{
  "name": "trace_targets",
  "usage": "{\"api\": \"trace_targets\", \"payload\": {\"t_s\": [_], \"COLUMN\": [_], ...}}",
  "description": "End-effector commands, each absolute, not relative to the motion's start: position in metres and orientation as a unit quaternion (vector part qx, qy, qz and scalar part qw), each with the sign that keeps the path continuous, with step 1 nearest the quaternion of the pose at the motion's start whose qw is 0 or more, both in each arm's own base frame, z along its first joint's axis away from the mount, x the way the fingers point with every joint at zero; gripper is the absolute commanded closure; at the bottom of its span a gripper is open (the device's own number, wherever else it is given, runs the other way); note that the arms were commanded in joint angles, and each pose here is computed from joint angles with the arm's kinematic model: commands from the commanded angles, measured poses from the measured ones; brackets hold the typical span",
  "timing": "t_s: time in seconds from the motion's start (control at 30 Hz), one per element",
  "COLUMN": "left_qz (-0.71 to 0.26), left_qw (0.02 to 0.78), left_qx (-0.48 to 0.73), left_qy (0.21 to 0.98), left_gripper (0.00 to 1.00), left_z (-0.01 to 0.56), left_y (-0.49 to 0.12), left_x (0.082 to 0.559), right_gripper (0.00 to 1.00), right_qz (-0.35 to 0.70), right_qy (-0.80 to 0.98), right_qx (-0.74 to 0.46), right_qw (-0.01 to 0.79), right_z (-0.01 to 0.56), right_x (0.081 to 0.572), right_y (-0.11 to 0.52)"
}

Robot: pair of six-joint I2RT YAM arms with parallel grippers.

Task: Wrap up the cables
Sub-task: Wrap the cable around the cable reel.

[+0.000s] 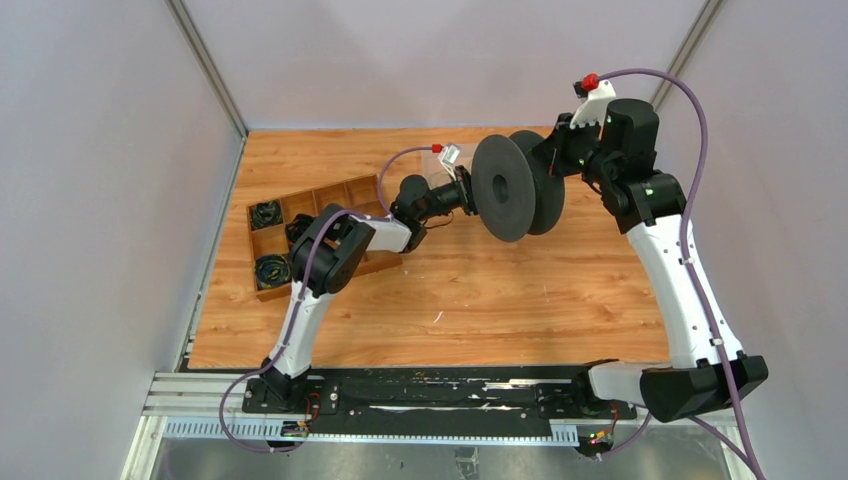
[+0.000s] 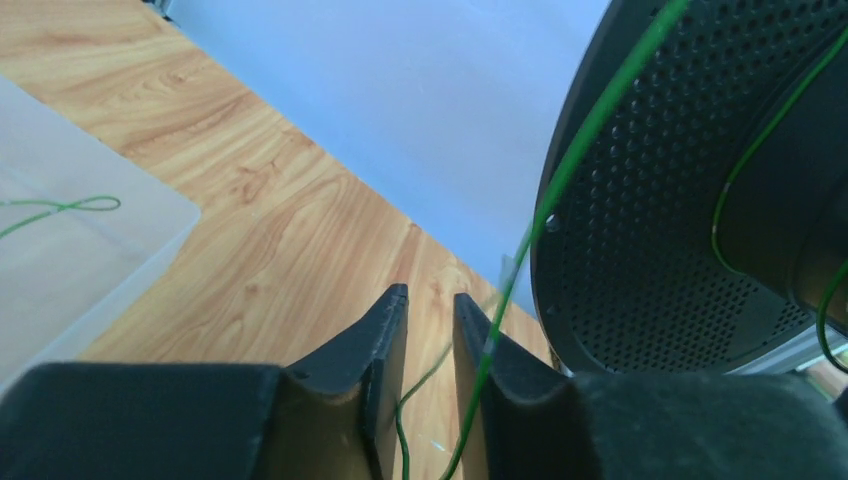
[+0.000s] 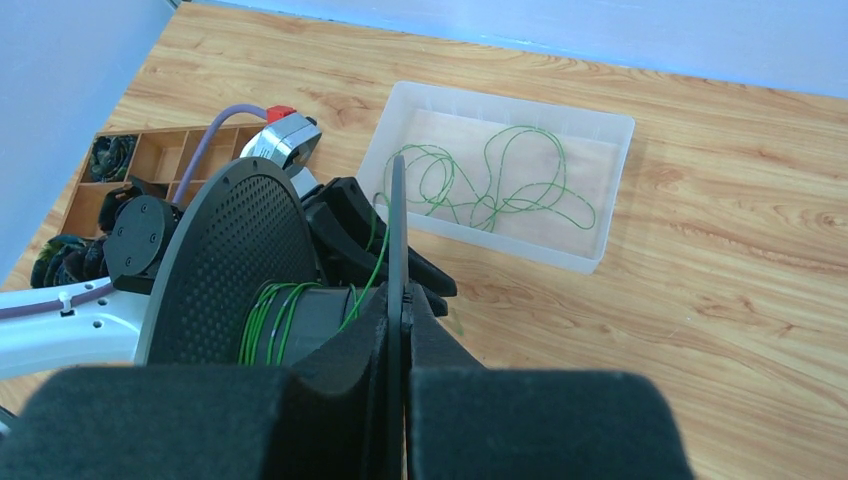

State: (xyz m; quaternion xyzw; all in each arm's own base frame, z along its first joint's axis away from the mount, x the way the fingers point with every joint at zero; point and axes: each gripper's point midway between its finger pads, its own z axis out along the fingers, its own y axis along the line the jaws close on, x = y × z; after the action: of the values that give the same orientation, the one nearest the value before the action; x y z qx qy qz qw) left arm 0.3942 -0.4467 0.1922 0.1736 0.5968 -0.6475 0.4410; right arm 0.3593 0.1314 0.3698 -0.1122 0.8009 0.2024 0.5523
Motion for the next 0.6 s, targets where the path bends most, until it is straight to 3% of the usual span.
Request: {"api": "trace_targets", "payload": {"t_s": [0.0,0.13,0.57], "left_qz": [-0.657,-0.651,-0.639], "left_qw": [0.433,0.426,0.404], "left_qx": [0.185,0.195,0.232], "left_qy": [0.588,0.597,0.612], "left_gripper": [0.79,0.99,1.00], "left_z": [0.194,0.186,0.166], "left_y": [-0.449,-0.445,-0.414], "left_x": [0.393,0.386,0.335], "right_gripper": [0.99,0.99,0.99], "right_qz": [0.209,0.202,0.149], "right_qy": [0.786,0.784,0.779], "right_qx": [-0.105,-0.102,-0.073], "right_qw": [0.573,0.578,0.605], "right_z": [0.383,0.388,0.406], "right_x": [0.362,0.364,0.369], "right_y": [0.130,0.127,0.100]}}
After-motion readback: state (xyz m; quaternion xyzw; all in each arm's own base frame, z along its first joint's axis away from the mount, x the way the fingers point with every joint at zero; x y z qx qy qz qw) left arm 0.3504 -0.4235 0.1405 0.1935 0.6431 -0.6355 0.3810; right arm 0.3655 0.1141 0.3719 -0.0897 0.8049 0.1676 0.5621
